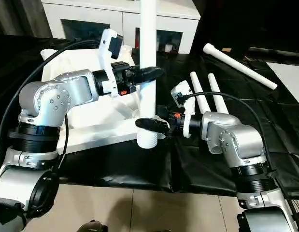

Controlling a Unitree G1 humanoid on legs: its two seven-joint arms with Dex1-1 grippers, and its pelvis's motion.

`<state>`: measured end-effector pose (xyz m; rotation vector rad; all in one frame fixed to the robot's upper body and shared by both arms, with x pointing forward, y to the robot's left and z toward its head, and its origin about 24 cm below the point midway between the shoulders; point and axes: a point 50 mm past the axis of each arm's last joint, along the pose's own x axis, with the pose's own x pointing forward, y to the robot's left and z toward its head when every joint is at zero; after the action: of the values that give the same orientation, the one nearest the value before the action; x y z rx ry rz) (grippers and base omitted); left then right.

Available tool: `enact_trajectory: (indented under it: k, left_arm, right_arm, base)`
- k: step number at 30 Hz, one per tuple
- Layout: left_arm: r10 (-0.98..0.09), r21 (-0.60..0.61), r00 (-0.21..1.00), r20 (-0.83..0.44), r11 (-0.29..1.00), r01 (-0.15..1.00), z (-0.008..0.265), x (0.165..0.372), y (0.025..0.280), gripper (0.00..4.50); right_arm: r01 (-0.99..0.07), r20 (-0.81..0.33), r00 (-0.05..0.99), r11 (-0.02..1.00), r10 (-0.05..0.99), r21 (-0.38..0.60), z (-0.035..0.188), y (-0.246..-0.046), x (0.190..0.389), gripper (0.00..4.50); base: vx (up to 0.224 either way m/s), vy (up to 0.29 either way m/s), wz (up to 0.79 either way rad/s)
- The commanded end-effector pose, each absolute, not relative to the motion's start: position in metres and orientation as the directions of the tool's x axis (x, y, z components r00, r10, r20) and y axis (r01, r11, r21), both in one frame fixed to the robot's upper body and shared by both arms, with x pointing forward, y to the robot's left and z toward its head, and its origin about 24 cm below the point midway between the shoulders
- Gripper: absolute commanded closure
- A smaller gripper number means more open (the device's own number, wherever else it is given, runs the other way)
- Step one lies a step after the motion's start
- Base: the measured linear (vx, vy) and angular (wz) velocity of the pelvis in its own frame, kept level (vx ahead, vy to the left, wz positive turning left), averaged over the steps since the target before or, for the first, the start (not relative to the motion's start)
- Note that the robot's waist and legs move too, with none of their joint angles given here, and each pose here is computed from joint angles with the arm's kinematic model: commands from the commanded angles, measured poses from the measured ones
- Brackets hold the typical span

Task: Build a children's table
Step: Pick table leg

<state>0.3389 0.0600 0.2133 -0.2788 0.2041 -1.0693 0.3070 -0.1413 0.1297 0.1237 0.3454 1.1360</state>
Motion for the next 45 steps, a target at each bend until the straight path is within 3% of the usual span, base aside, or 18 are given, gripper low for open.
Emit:
enact_trajectory:
  k: [1,3,4,15,25,28,30,37,44,45]
  left_arm:
    - [-0.901,-0.300,0.433,-0.016,0.418,0.858,0.220,0.334,0.054,2.70]
    - [-0.904,-0.301,0.428,-0.012,0.411,0.860,0.221,0.334,0.053,2.70]
    - [-0.905,-0.301,0.425,-0.011,0.409,0.862,0.221,0.334,0.053,2.70]
    - [-0.940,-0.270,0.340,-0.022,0.333,0.903,0.219,0.323,0.046,2.70]
    - [-0.950,-0.235,0.310,-0.045,0.312,0.921,0.216,0.320,0.047,2.70]
    - [-0.948,-0.228,0.316,-0.051,0.319,0.920,0.215,0.321,0.048,2.70]
    - [-0.945,-0.224,0.321,-0.055,0.325,0.919,0.214,0.322,0.049,2.70]
    - [-0.943,-0.221,0.327,-0.060,0.332,0.917,0.213,0.324,0.052,2.70]
    - [-0.942,-0.213,0.330,-0.064,0.336,0.917,0.213,0.326,0.054,2.70]
    - [-0.942,-0.212,0.331,-0.064,0.336,0.917,0.214,0.326,0.054,2.70]
  right_arm:
    - [-0.876,-0.217,0.360,0.409,0.907,0.255,0.133,-0.141,0.306,0.80]
    - [-0.878,-0.218,0.352,0.402,0.910,0.260,0.131,-0.139,0.305,0.80]
    - [-0.879,-0.218,0.350,0.400,0.911,0.261,0.131,-0.139,0.304,1.08]
    - [-0.880,-0.216,0.342,0.392,0.915,0.268,0.129,-0.135,0.304,2.03]
    - [-0.880,-0.213,0.341,0.391,0.915,0.269,0.128,-0.135,0.303,2.63]
    - [-0.884,-0.213,0.344,0.392,0.914,0.254,0.128,-0.135,0.303,2.64]
    - [-0.883,-0.210,0.346,0.393,0.914,0.255,0.128,-0.134,0.302,1.94]
    - [-0.884,-0.207,0.352,0.397,0.913,0.247,0.129,-0.135,0.302,1.41]
    - [-0.887,-0.204,0.341,0.386,0.918,0.255,0.131,-0.138,0.301,1.35]
    - [-0.888,-0.203,0.335,0.380,0.920,0.259,0.130,-0.137,0.300,1.64]
  base:
    - [0.000,0.000,0.00]
    - [0.000,0.000,0.00]
    - [0.000,0.000,0.00]
    - [0.000,0.000,0.00]
    - [0.000,0.000,0.00]
    - [0.000,0.000,0.00]
    - [0.000,0.000,0.00]
    - [0.000,0.000,0.00]
    - [0.000,0.000,0.00]
    - [0.000,0.000,0.00]
